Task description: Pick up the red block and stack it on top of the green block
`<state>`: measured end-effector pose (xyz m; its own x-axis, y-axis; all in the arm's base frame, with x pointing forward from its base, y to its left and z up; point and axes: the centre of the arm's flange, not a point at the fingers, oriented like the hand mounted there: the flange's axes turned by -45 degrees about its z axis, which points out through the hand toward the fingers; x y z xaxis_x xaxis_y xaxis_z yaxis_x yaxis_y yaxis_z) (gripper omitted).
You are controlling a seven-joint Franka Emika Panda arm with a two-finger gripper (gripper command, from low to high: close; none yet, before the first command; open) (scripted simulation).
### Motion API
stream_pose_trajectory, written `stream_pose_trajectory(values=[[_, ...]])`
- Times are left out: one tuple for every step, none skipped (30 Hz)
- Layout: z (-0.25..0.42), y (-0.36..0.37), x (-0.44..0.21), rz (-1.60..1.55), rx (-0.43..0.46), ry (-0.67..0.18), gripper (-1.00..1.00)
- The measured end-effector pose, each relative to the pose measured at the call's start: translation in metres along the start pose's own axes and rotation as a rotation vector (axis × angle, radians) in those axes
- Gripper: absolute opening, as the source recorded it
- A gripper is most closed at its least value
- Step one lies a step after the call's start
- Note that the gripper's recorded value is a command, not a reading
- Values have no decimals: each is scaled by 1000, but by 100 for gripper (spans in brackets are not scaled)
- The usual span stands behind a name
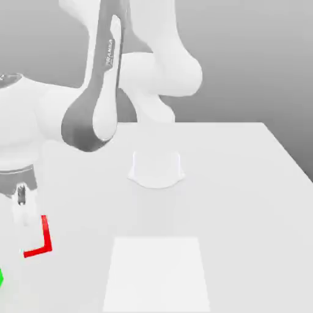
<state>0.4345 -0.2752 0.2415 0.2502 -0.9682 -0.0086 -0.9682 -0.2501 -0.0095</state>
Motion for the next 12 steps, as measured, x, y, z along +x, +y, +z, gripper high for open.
stream_pose_trajectory(values=[[-1,2,16,46,-1,2,-100],[-3,4,31,92,-2,4,-100],[-4,8,47,139,-4,6,-100],[-1,11,59,173,-5,8,-100],[9,12,65,190,-6,8,-100],[22,13,69,199,-6,9,-100],[37,13,70,203,-6,10,-100],[50,14,71,205,-7,10,100],[50,14,71,205,-7,10,100],[50,14,71,205,-7,10,100],[50,14,71,205,-7,10,100],[50,14,71,205,-7,10,100]])
